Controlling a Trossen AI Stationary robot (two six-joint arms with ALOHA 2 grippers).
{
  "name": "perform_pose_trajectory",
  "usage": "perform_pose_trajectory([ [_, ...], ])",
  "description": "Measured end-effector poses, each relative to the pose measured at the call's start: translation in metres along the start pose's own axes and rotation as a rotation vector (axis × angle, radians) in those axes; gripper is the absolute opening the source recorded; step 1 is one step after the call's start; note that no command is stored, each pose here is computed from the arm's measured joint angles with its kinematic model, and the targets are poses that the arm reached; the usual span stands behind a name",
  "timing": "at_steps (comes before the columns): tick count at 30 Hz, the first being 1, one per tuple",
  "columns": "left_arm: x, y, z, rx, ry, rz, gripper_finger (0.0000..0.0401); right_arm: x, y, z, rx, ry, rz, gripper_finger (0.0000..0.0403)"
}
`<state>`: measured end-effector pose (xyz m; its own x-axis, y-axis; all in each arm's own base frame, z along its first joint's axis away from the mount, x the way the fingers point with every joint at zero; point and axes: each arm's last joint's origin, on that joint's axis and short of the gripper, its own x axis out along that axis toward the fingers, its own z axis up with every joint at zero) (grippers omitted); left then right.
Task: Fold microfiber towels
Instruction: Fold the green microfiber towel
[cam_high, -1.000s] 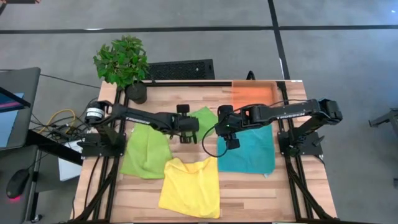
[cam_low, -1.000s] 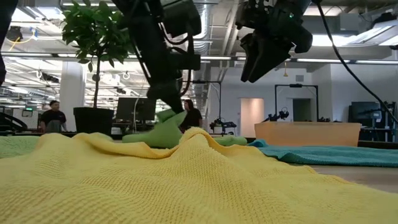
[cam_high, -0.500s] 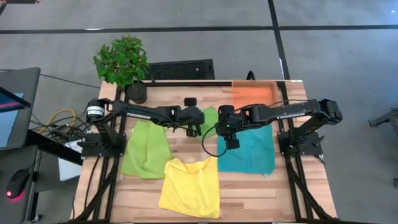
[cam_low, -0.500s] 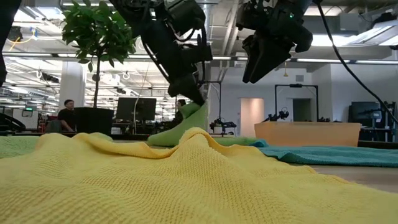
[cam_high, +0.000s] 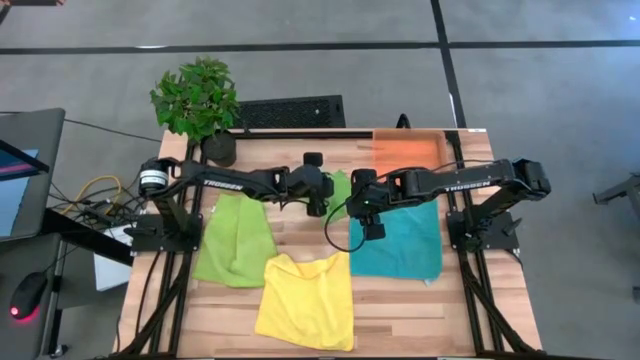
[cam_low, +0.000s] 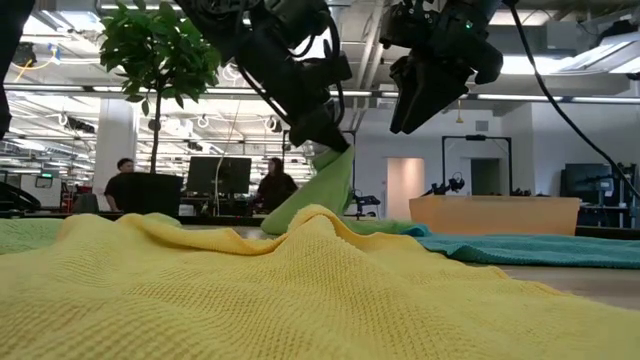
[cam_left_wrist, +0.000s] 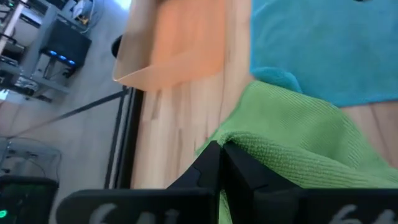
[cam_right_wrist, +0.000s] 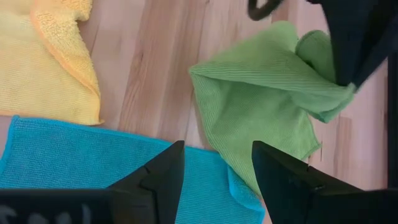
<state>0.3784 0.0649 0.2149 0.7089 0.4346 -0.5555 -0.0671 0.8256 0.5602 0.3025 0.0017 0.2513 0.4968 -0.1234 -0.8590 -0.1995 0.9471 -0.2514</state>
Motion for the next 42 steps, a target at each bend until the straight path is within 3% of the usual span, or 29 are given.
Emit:
perform_pose_trajectory([
  [19,0.007,0.019,-0.002,-0.130,-0.081,0.003,0.0000,0.000,-0.001,0.000,0.000,0.007,-0.024,0.0211],
  [29,0.045,-0.002,-0.019,-0.162,-0.053,-0.021,0.0000,-0.002,-0.002,-0.001,0.000,0.028,-0.073,0.0211],
  [38,0.046,-0.011,-0.015,-0.211,-0.061,-0.033,0.0001,-0.003,-0.002,-0.001,0.000,0.024,-0.075,0.0211],
  [42,0.045,-0.011,-0.015,-0.217,-0.059,-0.035,0.0025,-0.003,-0.002,-0.001,0.000,0.024,-0.074,0.0211],
])
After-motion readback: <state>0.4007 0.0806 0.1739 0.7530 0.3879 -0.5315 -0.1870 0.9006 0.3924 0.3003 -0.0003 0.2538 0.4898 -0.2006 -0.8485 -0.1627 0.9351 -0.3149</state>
